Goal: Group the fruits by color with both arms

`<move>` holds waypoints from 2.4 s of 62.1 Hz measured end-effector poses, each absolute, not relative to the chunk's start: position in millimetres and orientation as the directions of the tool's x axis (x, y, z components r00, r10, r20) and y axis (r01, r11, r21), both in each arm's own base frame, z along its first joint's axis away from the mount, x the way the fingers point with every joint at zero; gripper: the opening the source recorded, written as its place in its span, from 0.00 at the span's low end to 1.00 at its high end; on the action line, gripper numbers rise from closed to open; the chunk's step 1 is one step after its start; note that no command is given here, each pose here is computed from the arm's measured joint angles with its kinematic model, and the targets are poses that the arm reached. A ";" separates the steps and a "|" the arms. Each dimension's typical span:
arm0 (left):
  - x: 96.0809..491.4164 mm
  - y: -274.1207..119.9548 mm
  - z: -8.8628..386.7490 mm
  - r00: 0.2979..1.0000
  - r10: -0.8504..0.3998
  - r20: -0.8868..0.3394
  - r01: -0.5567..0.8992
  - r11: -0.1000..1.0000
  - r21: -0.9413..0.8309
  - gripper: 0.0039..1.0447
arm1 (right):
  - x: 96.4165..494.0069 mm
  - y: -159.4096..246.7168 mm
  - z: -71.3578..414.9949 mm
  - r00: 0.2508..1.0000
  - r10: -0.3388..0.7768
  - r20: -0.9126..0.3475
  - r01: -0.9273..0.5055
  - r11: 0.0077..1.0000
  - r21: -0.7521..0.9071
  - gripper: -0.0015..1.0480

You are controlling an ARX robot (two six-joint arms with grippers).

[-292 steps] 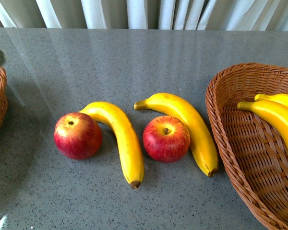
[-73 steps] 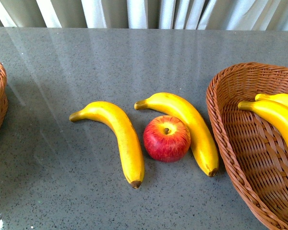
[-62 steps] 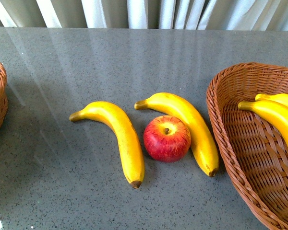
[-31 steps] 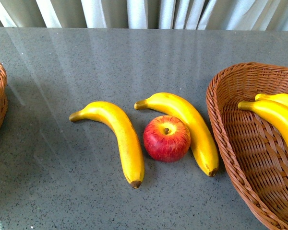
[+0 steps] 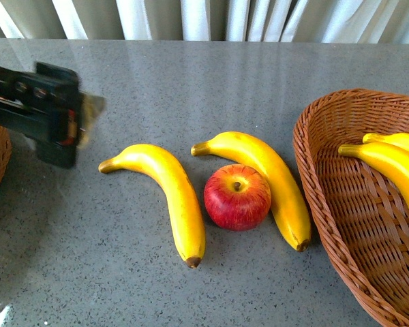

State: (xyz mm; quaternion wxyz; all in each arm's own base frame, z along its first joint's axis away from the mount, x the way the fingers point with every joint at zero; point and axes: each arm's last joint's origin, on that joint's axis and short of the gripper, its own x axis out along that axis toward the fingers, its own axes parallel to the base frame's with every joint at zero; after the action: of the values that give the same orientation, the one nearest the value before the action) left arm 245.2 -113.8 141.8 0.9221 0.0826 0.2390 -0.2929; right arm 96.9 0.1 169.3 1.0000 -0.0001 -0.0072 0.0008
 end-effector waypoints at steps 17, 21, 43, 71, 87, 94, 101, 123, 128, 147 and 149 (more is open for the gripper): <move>253.9 -133.5 130.8 0.613 -0.605 -0.508 0.731 0.678 0.074 0.91 | 96.9 0.1 169.3 1.000 0.002 0.014 -0.002 1.000 0.000 0.91; 253.3 -136.9 126.8 0.570 -0.631 -0.527 0.770 0.634 0.073 0.91 | 96.9 0.2 169.3 1.000 0.002 0.014 -0.002 1.000 0.000 0.91; 262.2 -166.8 112.6 0.410 -0.715 -0.566 0.885 0.462 0.056 0.91 | 96.9 0.2 169.3 1.000 0.002 0.014 -0.002 1.000 0.000 0.91; 269.0 -189.4 91.4 0.333 -0.726 -0.602 0.919 0.393 0.034 0.91 | 96.9 0.1 169.3 1.000 0.002 0.014 -0.002 1.000 0.000 0.91; 276.4 -198.3 86.1 0.326 -0.720 -0.613 0.921 0.388 0.033 0.91 | 96.9 0.1 169.3 1.000 0.002 0.014 -0.002 1.000 0.000 0.91; 278.4 -202.1 84.4 0.324 -0.718 -0.616 0.922 0.385 0.036 0.91 | 96.9 0.2 169.3 1.000 0.002 0.014 -0.002 1.000 0.000 0.91; 281.1 -208.3 81.3 0.326 -0.713 -0.620 0.922 0.384 0.043 0.91 | 96.9 0.1 169.3 1.000 0.002 0.014 -0.002 1.000 0.000 0.91; 281.6 -217.5 71.8 0.317 -0.702 -0.638 0.924 0.381 0.041 0.91 | 96.9 0.1 169.3 1.000 0.002 0.014 -0.002 1.000 0.000 0.91; 281.2 -218.1 70.8 0.316 -0.701 -0.640 0.924 0.380 0.039 0.91 | 96.9 0.1 169.3 1.000 0.002 0.014 -0.002 1.000 0.000 0.91; 281.6 -218.7 71.3 0.323 -0.704 -0.633 0.922 0.385 0.042 0.70 | 96.9 0.1 169.3 1.000 0.002 0.014 -0.002 1.000 0.000 0.91; 281.1 -218.3 72.0 0.327 -0.702 -0.632 0.920 0.388 0.044 0.70 | 96.9 0.1 169.3 1.000 0.002 0.014 -0.002 1.000 0.000 0.91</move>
State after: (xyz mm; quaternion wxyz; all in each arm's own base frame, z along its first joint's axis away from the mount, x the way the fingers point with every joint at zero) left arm 281.1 -218.3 72.0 0.7887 0.2030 0.2685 -0.5144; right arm 96.9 0.1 169.3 1.0000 -0.0001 -0.0072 0.0008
